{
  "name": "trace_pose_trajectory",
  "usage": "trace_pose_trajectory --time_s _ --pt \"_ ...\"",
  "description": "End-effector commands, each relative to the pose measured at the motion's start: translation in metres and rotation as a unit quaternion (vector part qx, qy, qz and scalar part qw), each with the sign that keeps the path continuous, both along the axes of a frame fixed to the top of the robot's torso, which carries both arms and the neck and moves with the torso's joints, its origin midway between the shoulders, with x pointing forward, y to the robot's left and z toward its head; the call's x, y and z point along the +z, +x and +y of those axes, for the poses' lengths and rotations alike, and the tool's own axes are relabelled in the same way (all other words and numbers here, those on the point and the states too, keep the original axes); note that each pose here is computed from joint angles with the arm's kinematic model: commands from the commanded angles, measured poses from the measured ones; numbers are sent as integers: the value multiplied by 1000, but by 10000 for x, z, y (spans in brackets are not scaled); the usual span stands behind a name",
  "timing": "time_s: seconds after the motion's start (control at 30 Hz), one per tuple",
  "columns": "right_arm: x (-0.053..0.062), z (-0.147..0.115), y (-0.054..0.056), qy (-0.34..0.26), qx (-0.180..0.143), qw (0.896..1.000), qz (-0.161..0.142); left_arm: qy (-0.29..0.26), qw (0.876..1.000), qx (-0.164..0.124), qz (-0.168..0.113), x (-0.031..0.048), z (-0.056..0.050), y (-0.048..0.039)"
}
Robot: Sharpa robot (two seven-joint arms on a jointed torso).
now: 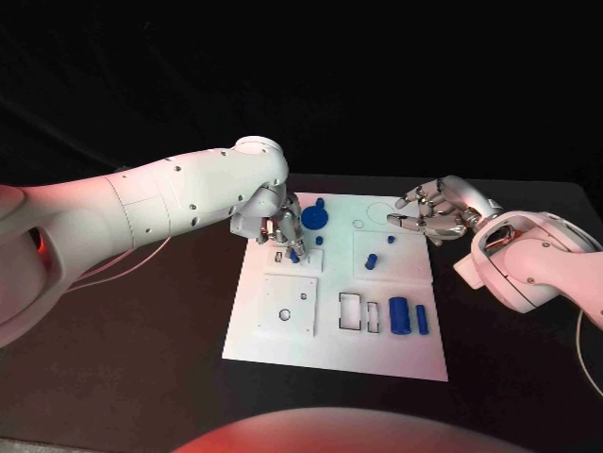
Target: Assemble the parts on the task board
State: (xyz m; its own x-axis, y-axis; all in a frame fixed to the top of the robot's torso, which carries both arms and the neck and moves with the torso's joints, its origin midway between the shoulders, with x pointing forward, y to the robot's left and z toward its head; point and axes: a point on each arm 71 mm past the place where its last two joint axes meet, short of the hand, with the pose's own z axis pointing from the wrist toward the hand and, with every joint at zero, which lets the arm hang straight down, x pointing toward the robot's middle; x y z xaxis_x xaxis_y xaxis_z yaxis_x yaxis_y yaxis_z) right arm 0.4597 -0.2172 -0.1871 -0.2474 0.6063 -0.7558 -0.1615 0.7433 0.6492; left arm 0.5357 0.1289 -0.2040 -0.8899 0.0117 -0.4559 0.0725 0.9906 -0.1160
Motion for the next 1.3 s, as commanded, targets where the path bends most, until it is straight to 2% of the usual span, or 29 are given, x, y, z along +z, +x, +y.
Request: trace_pose_trajectory --time_s 0.03,1.3 --pt "-1 8 -3 0 5 1000 -1 12 1000 0 8 -44 19 -21" --pt "-4 -2 -4 -4 4 1000 0 12 1000 1 8 -45 36 -26"
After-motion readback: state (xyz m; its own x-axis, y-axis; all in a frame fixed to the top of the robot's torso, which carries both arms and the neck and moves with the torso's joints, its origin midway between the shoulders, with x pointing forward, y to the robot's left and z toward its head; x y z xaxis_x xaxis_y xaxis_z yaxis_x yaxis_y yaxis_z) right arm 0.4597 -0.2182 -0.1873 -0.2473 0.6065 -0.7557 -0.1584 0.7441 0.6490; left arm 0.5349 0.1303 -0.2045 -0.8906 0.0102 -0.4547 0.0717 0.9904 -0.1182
